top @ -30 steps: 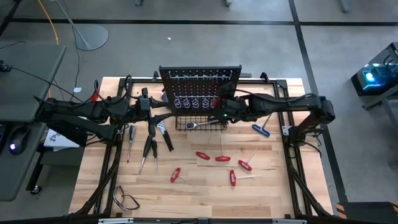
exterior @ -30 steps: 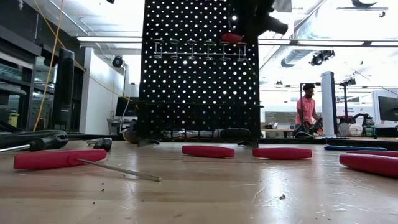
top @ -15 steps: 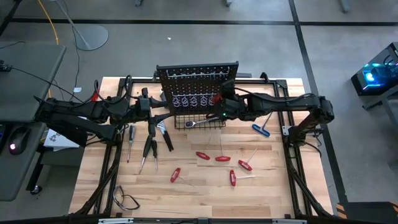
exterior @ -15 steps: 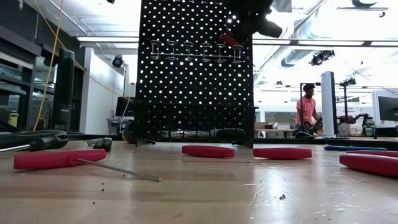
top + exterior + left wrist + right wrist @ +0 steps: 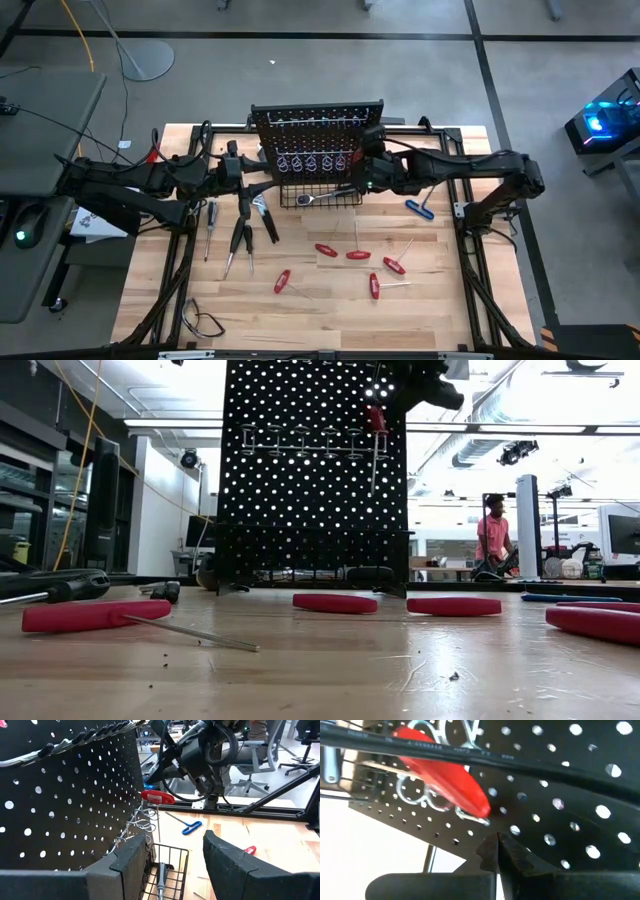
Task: Hang tools onto peg board
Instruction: Hang the red allen wrench on the peg board
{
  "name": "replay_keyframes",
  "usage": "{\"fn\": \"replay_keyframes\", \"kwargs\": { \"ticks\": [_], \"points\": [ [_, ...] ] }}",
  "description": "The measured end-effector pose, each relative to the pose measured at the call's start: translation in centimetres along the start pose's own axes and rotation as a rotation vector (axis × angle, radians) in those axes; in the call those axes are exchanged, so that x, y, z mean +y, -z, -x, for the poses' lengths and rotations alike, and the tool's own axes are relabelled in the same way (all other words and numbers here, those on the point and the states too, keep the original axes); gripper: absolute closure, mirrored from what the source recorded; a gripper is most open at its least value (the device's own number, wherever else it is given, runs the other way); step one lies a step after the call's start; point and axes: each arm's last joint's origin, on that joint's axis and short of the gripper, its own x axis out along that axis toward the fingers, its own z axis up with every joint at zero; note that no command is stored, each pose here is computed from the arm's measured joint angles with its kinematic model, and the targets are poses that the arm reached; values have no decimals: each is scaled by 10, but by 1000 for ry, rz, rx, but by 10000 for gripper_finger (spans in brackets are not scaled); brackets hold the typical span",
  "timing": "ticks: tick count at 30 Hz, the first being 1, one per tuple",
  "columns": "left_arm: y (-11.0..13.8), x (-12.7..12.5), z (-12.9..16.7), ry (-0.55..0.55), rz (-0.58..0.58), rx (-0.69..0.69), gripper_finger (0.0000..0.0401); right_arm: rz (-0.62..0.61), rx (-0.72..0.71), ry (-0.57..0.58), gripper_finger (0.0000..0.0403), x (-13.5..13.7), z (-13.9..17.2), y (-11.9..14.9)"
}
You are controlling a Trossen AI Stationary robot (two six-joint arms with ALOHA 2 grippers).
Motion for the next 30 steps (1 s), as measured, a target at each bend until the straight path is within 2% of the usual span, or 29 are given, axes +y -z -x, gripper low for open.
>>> {"fn": "replay_keyframes", "kwargs": {
  "ticks": [11,15,17,19,22,25,28,30],
  "points": [
    [0,1,0,-24,-1,3,222,-39,-1,40,402,-6,6,5],
    [2,1,0,-24,-9,19,222,-184,-33,56,403,-11,18,11],
    [2,1,0,-25,-11,23,222,-310,-65,53,403,-14,26,15],
    [2,1,0,-25,-11,23,222,-489,-120,10,403,-16,35,20],
    [2,1,0,-26,-11,23,222,-822,-217,-149,403,-17,47,23],
    [2,1,0,-27,-8,18,222,-1143,-237,-287,399,-18,51,26],
    [2,1,0,-27,-8,18,222,-1373,-217,-340,377,-19,51,25],
    [2,1,0,-27,-8,19,222,-1496,-200,-355,346,-19,49,23]
  ]
}}
